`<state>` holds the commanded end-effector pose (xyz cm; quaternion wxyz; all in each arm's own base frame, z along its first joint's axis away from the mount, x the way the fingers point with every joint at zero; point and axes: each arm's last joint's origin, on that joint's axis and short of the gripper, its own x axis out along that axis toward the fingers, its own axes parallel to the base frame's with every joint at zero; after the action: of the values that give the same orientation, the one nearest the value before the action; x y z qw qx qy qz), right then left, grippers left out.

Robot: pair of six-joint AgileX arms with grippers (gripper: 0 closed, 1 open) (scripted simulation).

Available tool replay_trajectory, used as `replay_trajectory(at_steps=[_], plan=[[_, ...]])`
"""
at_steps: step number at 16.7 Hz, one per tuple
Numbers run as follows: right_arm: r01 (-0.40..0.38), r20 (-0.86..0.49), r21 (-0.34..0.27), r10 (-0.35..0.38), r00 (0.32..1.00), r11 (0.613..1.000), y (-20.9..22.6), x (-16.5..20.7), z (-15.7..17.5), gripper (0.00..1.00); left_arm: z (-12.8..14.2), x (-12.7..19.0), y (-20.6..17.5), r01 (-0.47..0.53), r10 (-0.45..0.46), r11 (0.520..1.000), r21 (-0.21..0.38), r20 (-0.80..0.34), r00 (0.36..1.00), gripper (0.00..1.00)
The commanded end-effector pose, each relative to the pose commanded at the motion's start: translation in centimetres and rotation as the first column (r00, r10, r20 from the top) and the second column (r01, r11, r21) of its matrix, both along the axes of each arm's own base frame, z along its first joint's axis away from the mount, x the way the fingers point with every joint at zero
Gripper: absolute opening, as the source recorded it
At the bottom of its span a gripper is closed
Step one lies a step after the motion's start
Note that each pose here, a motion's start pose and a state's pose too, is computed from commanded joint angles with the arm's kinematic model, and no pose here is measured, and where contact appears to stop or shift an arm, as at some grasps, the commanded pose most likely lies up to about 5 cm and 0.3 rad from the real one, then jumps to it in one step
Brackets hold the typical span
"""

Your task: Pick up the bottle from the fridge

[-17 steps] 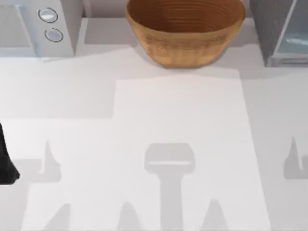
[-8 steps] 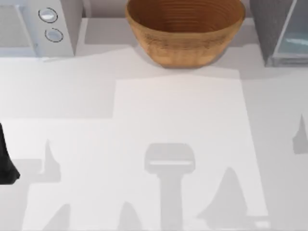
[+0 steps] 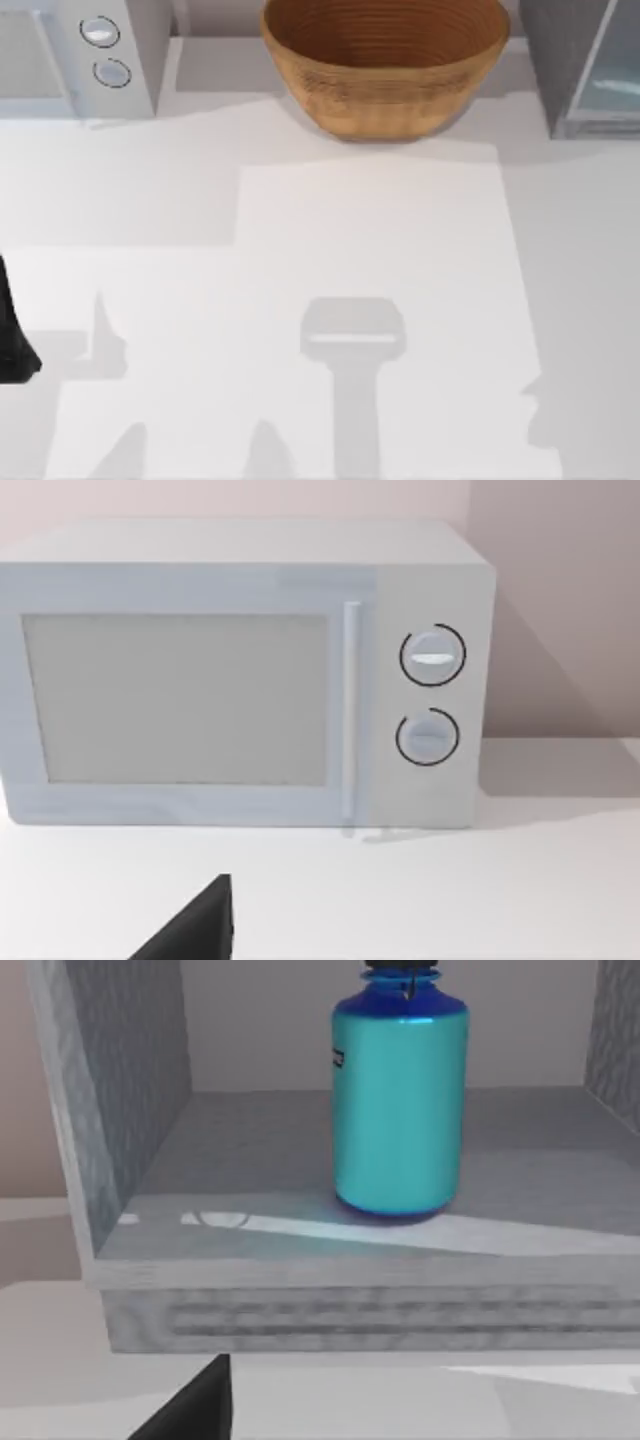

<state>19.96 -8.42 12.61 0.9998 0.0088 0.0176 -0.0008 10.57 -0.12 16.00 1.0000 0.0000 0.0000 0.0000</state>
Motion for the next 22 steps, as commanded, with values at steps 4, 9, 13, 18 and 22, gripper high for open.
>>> replay_trajectory(at_steps=[4, 9, 13, 18, 22], plan=[[-0.001, 0.029, -0.014, 0.001, 1.000, 1.000, -1.5, 0.4, -1.3, 1.00, 0.0, 0.0, 0.0, 0.000, 0.000, 1.000, 0.000, 0.000, 1.000, 1.00], [-0.001, 0.035, -0.018, 0.002, 0.999, 1.000, -1.8, 0.5, -1.6, 1.00, 0.0, 0.0, 0.0, 0.000, 0.000, 1.000, 0.000, 0.000, 1.000, 1.00], [-0.004, 0.030, -0.015, 0.004, 1.000, 1.000, -1.7, 0.8, -1.7, 1.00, 0.0, 0.0, 0.0, 0.000, 0.000, 1.000, 0.000, 0.000, 1.000, 1.00], [0.000, 0.026, -0.014, 0.000, 1.000, 1.000, -2.6, 6.4, -2.2, 1.00, 0.0, 0.0, 0.0, 0.000, 0.000, 1.000, 0.000, 0.000, 1.000, 1.00], [0.004, 0.042, -0.020, -0.003, 0.999, 1.000, -2.6, 14.1, -2.2, 1.00, 0.0, 0.0, 0.0, 0.000, 0.000, 1.000, 0.000, 0.000, 1.000, 1.00]])
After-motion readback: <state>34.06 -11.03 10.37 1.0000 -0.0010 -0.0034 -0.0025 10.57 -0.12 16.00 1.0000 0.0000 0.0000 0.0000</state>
